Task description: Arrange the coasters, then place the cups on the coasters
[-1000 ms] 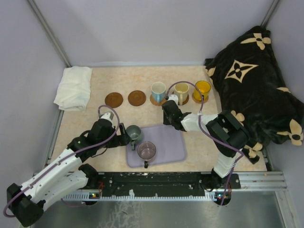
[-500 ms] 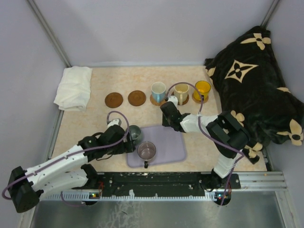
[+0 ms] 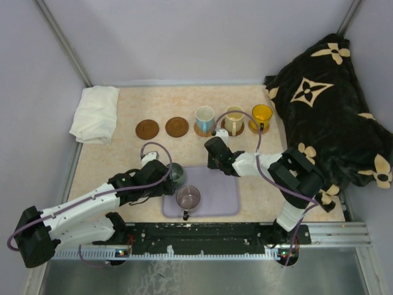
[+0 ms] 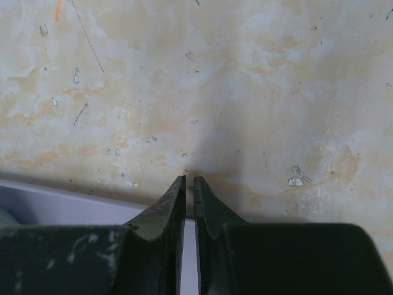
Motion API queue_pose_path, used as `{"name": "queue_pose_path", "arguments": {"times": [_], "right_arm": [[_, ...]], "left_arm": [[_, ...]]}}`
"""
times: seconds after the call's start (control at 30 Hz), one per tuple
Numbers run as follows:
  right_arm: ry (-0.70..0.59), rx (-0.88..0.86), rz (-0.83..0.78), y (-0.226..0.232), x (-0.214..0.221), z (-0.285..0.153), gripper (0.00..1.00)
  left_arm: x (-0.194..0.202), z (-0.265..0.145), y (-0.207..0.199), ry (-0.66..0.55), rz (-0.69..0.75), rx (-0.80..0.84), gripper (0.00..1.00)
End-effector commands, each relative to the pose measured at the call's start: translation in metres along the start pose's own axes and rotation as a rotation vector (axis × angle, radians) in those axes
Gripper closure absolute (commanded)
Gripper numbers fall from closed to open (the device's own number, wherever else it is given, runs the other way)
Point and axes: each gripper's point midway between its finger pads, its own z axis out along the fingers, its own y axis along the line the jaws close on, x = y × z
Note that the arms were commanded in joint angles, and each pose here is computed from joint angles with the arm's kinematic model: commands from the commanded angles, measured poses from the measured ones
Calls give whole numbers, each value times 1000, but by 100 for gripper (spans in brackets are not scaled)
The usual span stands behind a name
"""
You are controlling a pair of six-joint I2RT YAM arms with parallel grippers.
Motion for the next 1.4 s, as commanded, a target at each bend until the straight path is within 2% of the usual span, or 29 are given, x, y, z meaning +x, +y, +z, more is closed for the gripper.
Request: {"name": "queue_pose_path", "arguments": {"times": [0.0, 0.17, 0.4, 0.77, 0.93, 1.37], "right_arm": [[118, 52, -25, -16, 38, -9, 89], [109, 62, -31, -16, 35, -7, 88], [90, 78, -40, -15, 25, -6, 88], [74, 95, -44, -16, 20, -6, 88], [59, 90, -44, -16, 17, -6, 88], [-10, 96, -69, -8, -10, -7, 87]], "left_arm": [[-17, -2, -16, -52, 12, 39, 8], [-20, -1, -18, -66, 35, 44, 11], [-17, 2, -21, -44, 59, 53, 26], [-4, 2, -23, 7, 75, 91, 24], [-4, 3, -24, 12, 72, 86, 18], [-1, 9, -23, 39, 120, 57, 16]]}}
